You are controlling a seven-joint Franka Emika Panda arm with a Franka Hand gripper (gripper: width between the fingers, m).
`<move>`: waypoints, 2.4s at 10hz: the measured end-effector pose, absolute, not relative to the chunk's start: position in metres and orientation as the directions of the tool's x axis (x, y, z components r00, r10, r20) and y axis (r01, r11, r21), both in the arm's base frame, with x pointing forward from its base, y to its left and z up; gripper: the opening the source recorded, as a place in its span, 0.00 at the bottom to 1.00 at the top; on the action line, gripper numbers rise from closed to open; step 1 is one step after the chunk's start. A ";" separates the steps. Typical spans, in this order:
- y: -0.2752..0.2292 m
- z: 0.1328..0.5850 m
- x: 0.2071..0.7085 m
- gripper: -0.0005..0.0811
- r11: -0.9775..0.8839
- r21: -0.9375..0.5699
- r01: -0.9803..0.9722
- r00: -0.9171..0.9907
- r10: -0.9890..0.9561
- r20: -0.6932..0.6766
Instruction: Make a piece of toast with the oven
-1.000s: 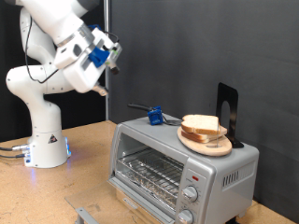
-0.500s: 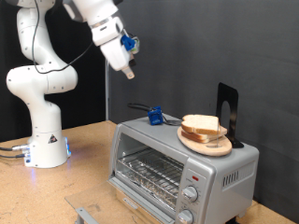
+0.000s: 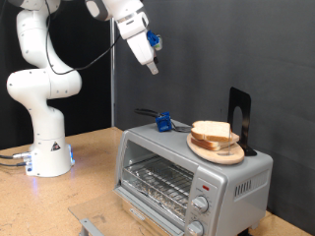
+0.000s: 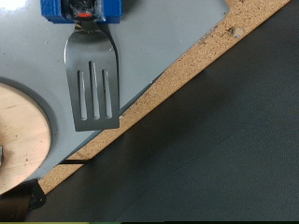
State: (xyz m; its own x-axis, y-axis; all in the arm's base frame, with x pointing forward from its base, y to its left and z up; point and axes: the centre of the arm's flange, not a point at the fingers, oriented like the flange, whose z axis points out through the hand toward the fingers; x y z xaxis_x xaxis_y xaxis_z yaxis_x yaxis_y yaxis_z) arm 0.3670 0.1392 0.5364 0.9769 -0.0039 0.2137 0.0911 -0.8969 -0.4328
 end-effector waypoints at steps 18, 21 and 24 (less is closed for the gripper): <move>0.134 0.422 0.384 1.00 -0.938 -0.335 0.086 0.971 0.004 0.238; 0.142 0.407 0.387 1.00 -0.931 -0.350 0.099 0.974 0.018 0.226; 0.150 0.397 0.387 1.00 -0.930 -0.355 0.098 0.977 0.022 0.212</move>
